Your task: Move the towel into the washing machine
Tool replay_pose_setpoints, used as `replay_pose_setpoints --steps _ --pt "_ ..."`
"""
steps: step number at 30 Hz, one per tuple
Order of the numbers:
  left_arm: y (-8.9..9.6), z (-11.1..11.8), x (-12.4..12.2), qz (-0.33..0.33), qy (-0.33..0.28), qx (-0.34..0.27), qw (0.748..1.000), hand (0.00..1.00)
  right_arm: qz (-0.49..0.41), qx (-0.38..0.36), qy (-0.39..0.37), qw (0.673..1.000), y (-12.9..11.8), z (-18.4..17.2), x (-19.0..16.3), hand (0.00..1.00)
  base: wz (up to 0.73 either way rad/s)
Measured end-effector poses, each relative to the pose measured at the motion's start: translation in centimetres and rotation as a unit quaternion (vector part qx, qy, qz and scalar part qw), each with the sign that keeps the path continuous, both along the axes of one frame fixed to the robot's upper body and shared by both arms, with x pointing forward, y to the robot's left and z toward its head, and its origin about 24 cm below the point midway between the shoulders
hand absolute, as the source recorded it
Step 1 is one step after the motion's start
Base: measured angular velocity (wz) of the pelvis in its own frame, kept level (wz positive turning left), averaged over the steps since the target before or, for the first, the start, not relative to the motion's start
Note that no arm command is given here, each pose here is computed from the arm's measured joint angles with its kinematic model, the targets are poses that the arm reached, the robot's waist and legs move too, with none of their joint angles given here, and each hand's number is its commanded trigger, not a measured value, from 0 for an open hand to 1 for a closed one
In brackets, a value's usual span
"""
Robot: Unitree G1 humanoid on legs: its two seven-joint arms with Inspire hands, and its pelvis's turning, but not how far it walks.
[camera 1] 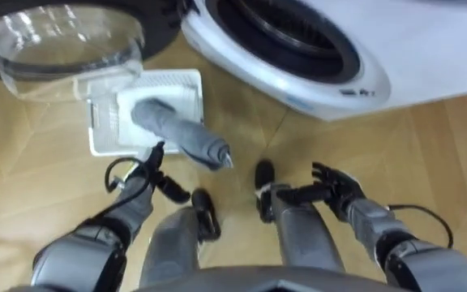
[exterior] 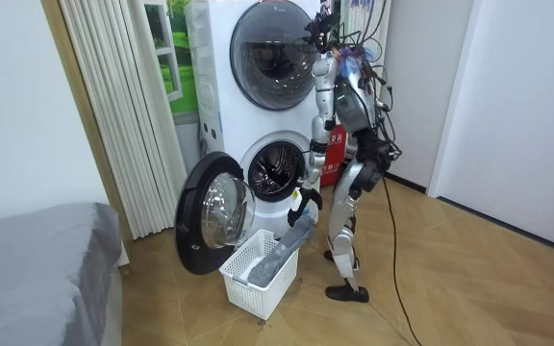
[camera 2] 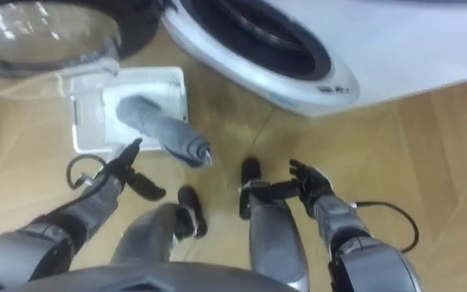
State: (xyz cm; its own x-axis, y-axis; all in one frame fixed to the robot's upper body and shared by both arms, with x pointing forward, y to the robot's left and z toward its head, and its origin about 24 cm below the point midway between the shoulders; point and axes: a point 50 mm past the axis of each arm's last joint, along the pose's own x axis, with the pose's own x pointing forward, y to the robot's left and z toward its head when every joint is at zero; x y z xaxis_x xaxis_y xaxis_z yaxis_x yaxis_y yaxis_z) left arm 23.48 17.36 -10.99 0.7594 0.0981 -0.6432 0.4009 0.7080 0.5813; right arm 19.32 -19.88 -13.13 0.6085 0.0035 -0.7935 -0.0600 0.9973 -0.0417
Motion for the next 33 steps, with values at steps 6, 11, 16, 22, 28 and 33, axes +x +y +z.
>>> replay_pose_setpoints --steps 6,11,16,22,28,33 --pt "-0.4 2.3 3.0 -0.066 -0.068 0.068 0.993 0.00 -0.023 0.026 -0.055 0.998 0.3 1.5 2.4 0.00 -0.06" --pt "-1.0 3.6 4.6 -0.120 -0.113 0.125 0.978 0.00 -0.074 0.074 -0.086 0.991 0.2 2.2 3.2 0.00 -0.10" --pt "-0.4 5.2 6.1 -0.153 -0.156 0.181 0.959 0.00 -0.067 0.123 -0.120 0.983 0.6 3.2 4.5 0.00 -0.07" --pt "0.2 6.1 6.8 -0.173 -0.184 0.223 0.942 0.00 -0.067 0.162 -0.142 0.974 1.1 4.0 5.3 0.00 -0.08" --pt "0.7 6.5 7.0 -0.193 -0.202 0.254 0.926 0.00 -0.078 0.187 -0.161 0.966 0.8 4.6 5.8 0.00 0.03" --pt "0.8 6.8 7.1 -0.220 -0.212 0.280 0.910 0.00 -0.072 0.200 -0.169 0.963 0.7 4.9 6.0 0.00 0.10"
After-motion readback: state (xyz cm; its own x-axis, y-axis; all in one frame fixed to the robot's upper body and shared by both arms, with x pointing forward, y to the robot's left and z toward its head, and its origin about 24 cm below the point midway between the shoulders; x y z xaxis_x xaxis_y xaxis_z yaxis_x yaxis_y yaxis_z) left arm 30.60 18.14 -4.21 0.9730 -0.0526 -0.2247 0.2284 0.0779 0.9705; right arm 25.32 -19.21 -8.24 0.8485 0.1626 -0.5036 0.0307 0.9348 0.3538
